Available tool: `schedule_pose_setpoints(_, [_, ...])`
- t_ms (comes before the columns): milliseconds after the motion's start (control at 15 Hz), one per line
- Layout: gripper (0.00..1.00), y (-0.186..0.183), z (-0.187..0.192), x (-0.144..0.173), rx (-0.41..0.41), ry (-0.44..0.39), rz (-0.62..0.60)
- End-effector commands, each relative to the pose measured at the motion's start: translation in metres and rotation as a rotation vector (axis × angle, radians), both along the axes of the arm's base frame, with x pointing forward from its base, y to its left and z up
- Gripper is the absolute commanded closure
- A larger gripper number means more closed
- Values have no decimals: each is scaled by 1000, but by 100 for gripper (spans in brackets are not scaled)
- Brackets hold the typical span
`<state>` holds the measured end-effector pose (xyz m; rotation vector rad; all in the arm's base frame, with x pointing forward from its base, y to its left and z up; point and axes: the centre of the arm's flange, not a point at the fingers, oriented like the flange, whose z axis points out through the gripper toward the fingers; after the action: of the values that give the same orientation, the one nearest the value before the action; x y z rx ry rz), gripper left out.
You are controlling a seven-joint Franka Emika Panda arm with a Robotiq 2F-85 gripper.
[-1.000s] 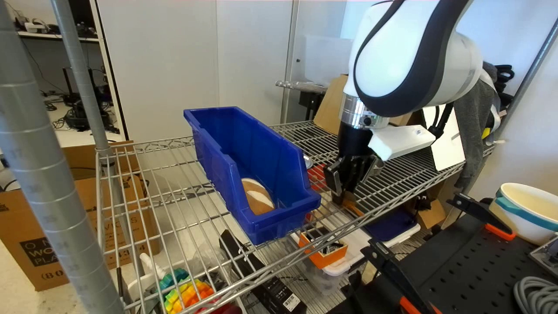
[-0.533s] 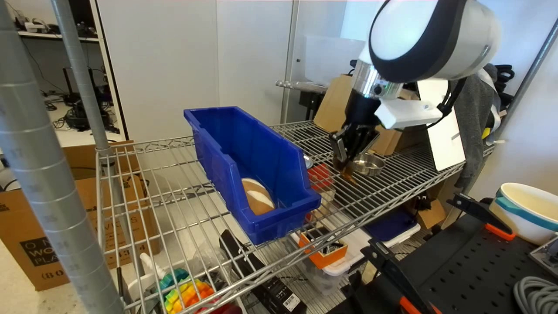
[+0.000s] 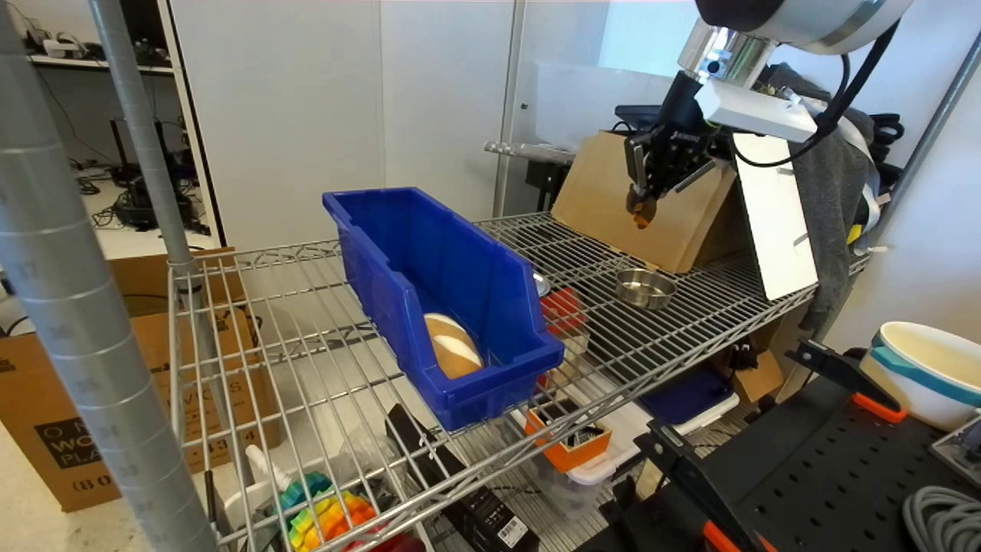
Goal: Pick the brown object and put it in the small pot
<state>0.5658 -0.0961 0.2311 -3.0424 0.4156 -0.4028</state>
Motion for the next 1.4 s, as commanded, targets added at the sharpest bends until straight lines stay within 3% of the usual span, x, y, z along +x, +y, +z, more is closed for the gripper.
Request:
schedule_pose_setpoints(0, [97,-22,-17,32,-1,23,-91])
schedule_pose_setpoints(533, [97,-31,-94,35,-72,143,-172])
schedule_pose_setpoints(867, [94,-20,-112,34,-71,175,-183])
schedule_pose_setpoints(933, [63,-19,-111,35,-65,178,-191])
schedule_pose_setpoints(1133, [49,-18,-101,33,-51,188,-218])
schedule_pose_setpoints(1333, [26,-18,-84,20,-29,244,-263])
